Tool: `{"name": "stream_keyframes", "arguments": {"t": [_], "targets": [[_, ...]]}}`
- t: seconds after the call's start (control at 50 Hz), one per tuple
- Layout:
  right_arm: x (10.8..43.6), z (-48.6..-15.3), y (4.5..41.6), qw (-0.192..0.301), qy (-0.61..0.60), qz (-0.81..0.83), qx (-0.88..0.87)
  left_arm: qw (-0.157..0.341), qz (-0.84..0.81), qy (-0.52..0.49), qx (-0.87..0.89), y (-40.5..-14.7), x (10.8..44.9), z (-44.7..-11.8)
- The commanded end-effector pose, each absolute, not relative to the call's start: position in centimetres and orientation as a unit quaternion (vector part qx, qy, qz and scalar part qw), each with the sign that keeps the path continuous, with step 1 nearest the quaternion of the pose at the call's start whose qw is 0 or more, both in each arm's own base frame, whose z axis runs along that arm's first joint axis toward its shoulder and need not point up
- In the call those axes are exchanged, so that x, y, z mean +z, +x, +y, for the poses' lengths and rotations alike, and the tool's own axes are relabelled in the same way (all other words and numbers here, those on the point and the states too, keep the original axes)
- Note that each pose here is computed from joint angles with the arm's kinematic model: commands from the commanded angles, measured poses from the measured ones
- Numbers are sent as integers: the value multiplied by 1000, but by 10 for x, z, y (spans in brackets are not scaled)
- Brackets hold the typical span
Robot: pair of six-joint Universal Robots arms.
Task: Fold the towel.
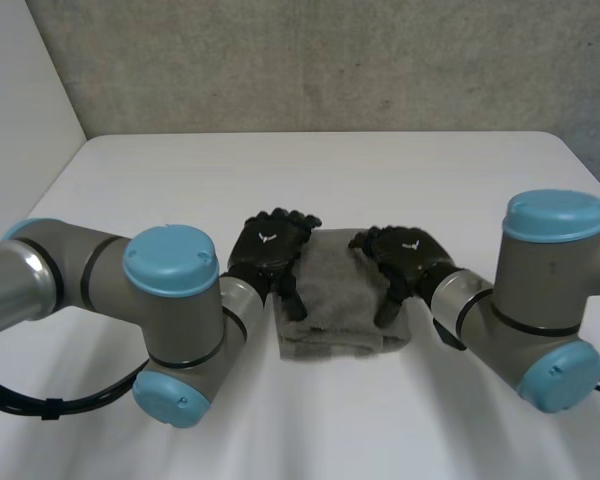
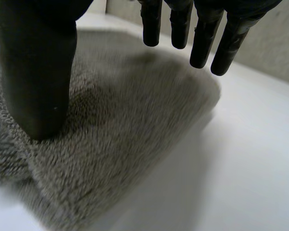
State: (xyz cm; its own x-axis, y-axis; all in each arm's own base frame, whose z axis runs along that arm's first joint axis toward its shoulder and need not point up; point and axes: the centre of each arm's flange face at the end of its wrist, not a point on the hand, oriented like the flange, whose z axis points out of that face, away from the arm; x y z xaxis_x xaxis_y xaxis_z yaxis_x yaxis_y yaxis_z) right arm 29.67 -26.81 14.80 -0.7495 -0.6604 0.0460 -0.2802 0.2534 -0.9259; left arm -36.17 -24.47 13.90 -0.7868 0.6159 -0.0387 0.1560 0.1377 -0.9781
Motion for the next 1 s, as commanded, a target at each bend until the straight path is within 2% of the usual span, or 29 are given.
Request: {"name": "stream_keyframes", "arguments": {"t": [0.02,0.1,0.14,0.2,0.24,0.26,0.3,0.36,0.46,0.62,1.0], "targets": [[130,-269,298,166,-315,794,-492,179,-746,-266,584,-357,135,-244],[151,-269,296,162,-310,781,-516,184,-735,-260,598,-356,157,-242],[189,-267,291,155,-299,758,-559,188,-722,-255,615,-352,183,-239],[205,-264,287,151,-291,747,-578,189,-717,-252,622,-349,194,-237],[236,-260,280,138,-267,728,-616,186,-711,-241,634,-341,213,-232],[236,-260,279,138,-267,728,-616,186,-711,-241,634,-341,213,-232],[264,-255,268,108,-236,712,-652,167,-708,-218,651,-326,235,-231],[276,-254,263,93,-219,705,-668,155,-706,-204,660,-317,246,-232],[313,-247,244,60,-174,677,-713,127,-701,-163,683,-282,282,-235],[323,-241,236,52,-164,672,-721,104,-712,-141,680,-255,295,-232],[312,-244,231,50,-164,684,-709,106,-708,-138,685,-250,295,-223]]}}
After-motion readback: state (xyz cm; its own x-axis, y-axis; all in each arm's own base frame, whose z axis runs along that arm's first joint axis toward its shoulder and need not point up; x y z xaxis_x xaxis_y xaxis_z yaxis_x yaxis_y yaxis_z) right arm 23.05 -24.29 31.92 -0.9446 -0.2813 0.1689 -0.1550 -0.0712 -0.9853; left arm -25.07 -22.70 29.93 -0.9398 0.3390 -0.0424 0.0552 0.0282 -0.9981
